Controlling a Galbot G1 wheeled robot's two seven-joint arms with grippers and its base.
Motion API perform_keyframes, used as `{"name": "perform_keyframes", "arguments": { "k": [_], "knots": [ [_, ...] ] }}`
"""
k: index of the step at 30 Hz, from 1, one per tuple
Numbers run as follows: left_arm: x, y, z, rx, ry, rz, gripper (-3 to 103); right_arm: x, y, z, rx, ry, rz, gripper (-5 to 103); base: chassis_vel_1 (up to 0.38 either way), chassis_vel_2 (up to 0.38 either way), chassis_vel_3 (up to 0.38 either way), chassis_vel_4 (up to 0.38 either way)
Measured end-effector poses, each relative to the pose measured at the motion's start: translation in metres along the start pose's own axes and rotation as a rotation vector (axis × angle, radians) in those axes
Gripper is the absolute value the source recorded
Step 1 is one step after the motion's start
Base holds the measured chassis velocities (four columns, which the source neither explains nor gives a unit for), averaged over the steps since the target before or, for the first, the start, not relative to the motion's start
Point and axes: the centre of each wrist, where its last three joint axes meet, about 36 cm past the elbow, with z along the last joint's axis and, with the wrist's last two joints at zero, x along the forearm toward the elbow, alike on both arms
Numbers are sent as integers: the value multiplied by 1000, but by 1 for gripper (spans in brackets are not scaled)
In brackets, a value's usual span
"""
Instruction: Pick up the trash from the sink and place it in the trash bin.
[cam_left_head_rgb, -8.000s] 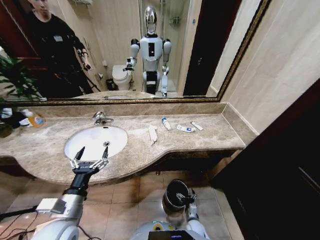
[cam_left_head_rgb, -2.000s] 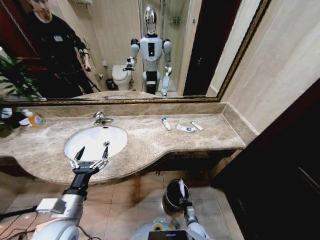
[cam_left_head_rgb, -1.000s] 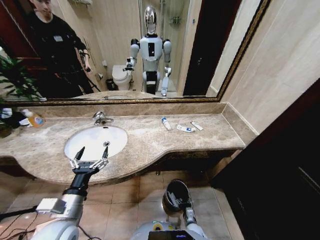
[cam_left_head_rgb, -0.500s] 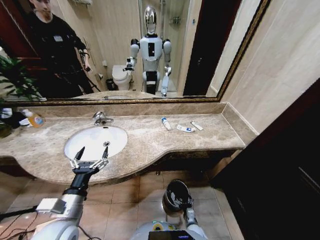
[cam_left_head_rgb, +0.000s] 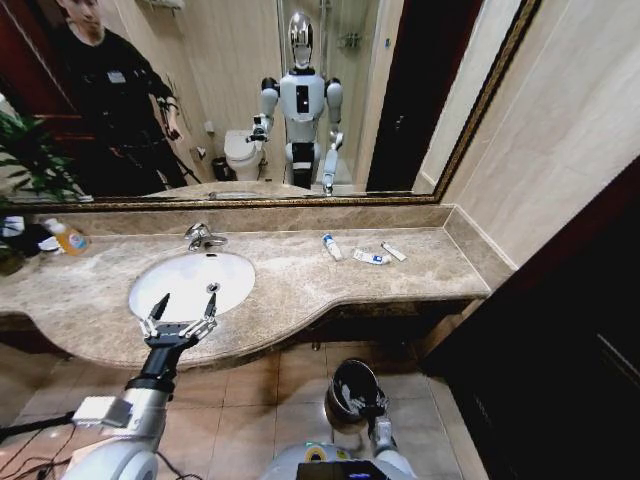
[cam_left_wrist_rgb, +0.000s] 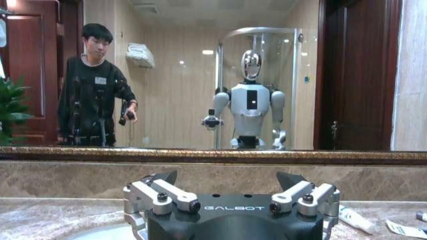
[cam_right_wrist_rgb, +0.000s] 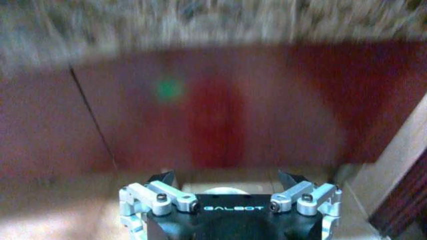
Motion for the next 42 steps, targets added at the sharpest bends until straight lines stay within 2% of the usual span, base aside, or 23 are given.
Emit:
{"name": "perform_keyframes", "arguments": {
  "k": [8, 13, 18, 21, 26, 35, 42],
  "knots": [
    [0, 0, 0, 0, 0, 0, 100, 47, 21, -100, -56, -176, -77, 100, 0, 0, 0, 0],
    [0, 0, 0, 0, 0, 0, 100, 72, 35, -158, -48, -281, -144, 100, 0, 0, 0, 0],
    [0, 0, 0, 0, 0, 0, 100, 72, 40, -187, -25, -348, -179, 100, 0, 0, 0, 0],
    [0, 0, 0, 0, 0, 0, 100, 65, 42, -217, -5, -383, -212, 100, 0, 0, 0, 0],
    [0, 0, 0, 0, 0, 0, 100, 53, 41, -234, 18, -380, -248, 100, 0, 0, 0, 0],
    [0, 0, 0, 0, 0, 0, 100, -3, 38, -286, 59, -398, -300, 100, 0, 0, 0, 0],
    [0, 0, 0, 0, 0, 0, 100, -45, 40, -310, 76, -383, -322, 100, 0, 0, 0, 0]
  ]
}}
